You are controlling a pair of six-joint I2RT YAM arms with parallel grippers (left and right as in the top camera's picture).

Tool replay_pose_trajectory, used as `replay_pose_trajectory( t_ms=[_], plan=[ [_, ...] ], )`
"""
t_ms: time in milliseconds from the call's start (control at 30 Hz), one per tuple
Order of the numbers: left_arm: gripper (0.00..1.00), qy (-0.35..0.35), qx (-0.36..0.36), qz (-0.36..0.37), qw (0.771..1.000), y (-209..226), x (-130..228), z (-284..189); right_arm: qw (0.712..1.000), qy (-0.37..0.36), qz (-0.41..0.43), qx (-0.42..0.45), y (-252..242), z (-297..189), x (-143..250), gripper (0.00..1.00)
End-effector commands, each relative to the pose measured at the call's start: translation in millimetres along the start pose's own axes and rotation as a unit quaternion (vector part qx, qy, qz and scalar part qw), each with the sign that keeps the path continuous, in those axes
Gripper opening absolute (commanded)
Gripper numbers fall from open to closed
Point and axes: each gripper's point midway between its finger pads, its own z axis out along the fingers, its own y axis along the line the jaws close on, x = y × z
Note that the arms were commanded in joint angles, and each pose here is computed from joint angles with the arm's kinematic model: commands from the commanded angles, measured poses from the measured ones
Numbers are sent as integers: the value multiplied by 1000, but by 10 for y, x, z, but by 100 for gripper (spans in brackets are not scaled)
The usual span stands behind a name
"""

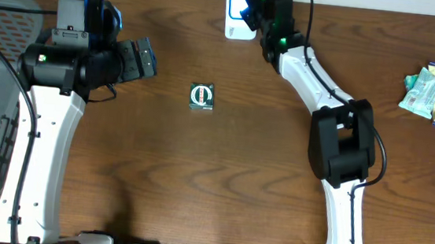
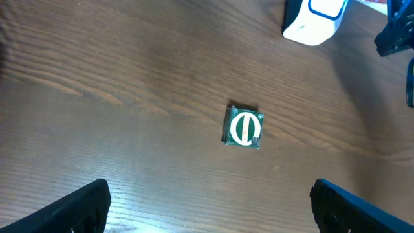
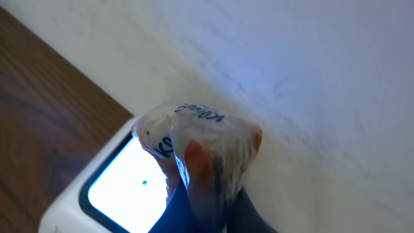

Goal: Scan the item barcode
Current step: 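Hold the orange pack in front of the scanner with the right gripper, then carry the orange pack right and drop it on the item pile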

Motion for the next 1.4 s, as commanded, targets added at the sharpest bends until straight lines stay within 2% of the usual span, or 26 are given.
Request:
replay_pose_trajectory(
  t_ms=[0, 267, 400, 467, 600, 733, 833, 933, 1067, 1233, 1300, 1333, 1367],
  plan=[
    [98, -2, -2, 2, 1000, 15, -12, -8, 1000, -2, 12, 2, -103, -8, -2, 1],
    [98, -2, -2, 2, 1000, 15, -12, -8, 1000, 13, 15, -9, -18, -12, 53, 1],
    [98, -2, -2, 2, 1000, 15, -12, -8, 998, 8, 63, -4, -77, -66, -35, 1],
    [98, -2, -3, 2, 1000, 16, -12, -8, 996, 13, 88, 27, -287, -145, -73, 1],
    [98, -2, -2, 2, 1000, 15, -12, -8, 980, 51, 117, 149, -981, -416, 13, 1],
    [98, -2, -2, 2, 1000, 15, -12, -8, 956, 148, 118, 224, -1606, -813, 464, 1],
    [98, -1, -3, 2, 1000, 15, -11, -8, 929, 245, 117, 250, -1974, -1124, 1045, 1],
    [98, -2, -3, 2, 1000, 16, -12, -8, 880, 371, 121, 272, -2359, -1616, 1850, 1],
    [98, -2, -2, 2, 1000, 15, -12, -8, 829, 456, 161, 281, -2662, -2155, 2516, 1],
    [98, -2, -2, 2, 1000, 15, -12, -8, 796, 495, 186, 295, -2901, -2543, 2895, 1],
    [98, -2, -2, 2, 1000, 15, -12, -8, 781, 499, 210, 310, -2964, -2664, 3025, 7],
    [98, -2, -2, 2, 1000, 15, -12, -8, 772, 502, 224, 319, -2989, -2730, 3092, 15],
    [98, -2, -3, 2, 1000, 16, -12, -8, 762, 503, 242, 328, -3006, -2797, 3173, 27]
  ],
)
